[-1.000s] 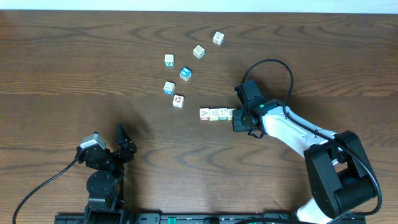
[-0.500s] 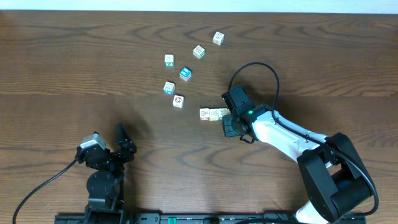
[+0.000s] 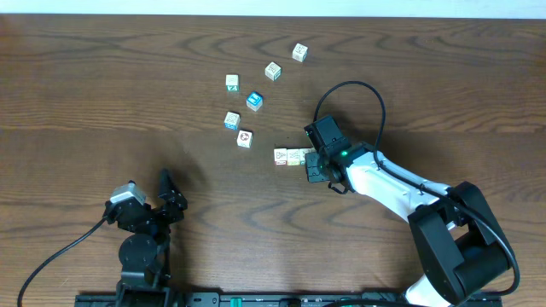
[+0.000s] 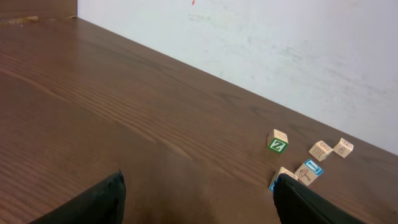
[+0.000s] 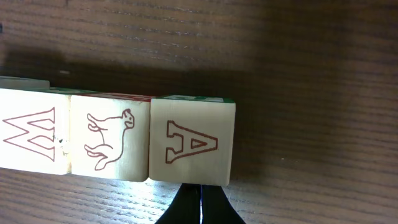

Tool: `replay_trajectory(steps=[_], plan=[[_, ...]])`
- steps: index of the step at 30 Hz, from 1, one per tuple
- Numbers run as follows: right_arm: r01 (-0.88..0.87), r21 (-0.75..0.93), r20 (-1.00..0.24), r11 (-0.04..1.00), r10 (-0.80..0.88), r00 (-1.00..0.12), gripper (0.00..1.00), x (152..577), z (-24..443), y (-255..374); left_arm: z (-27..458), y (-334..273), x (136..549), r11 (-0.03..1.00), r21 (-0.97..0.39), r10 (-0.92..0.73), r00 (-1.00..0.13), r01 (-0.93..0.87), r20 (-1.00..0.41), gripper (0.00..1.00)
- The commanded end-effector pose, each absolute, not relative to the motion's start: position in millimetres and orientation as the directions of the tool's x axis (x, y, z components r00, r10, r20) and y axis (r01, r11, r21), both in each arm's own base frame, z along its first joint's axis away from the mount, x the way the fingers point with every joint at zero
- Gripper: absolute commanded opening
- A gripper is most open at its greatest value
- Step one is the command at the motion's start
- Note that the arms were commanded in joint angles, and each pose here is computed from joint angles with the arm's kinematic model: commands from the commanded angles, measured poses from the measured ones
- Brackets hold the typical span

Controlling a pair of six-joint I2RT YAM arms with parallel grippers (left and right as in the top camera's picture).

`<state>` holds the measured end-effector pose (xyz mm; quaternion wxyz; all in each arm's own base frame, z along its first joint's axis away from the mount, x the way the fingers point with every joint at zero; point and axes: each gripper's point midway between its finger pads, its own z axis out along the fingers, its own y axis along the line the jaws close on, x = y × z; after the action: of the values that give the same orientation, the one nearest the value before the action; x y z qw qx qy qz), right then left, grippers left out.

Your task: Lift 5 blocks

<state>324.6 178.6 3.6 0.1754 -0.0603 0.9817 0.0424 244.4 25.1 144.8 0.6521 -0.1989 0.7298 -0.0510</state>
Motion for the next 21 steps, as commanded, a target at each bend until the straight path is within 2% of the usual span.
replay_trajectory(steps=[1,8,14,17,21], plan=[[-0.125,0.043,-0.346,0.991,-0.103,-0.933,0.01,326,0,172,127,30,242,0.912,-0.314,-0.353,-0.112,-0.264,-0.929,0.76],[-0.133,0.058,-0.32,0.989,-0.107,-0.941,0.01,320,-2,173,127,30,242,0.912,-0.314,-0.353,-0.112,-0.264,-0.929,0.77],[-0.06,-0.025,-0.265,0.998,-0.064,-0.962,0.01,307,-7,151,127,30,242,0.912,-0.314,-0.352,-0.111,-0.264,-0.929,0.76],[-0.032,0.048,-0.24,0.998,-0.019,-0.971,0.01,305,-6,158,129,30,243,0.912,-0.317,-0.353,-0.104,-0.262,-0.93,0.77],[-0.004,0.078,-0.307,0.997,0.02,-0.952,0.01,318,12,156,129,30,243,0.912,-0.317,-0.353,-0.103,-0.261,-0.93,0.77]])
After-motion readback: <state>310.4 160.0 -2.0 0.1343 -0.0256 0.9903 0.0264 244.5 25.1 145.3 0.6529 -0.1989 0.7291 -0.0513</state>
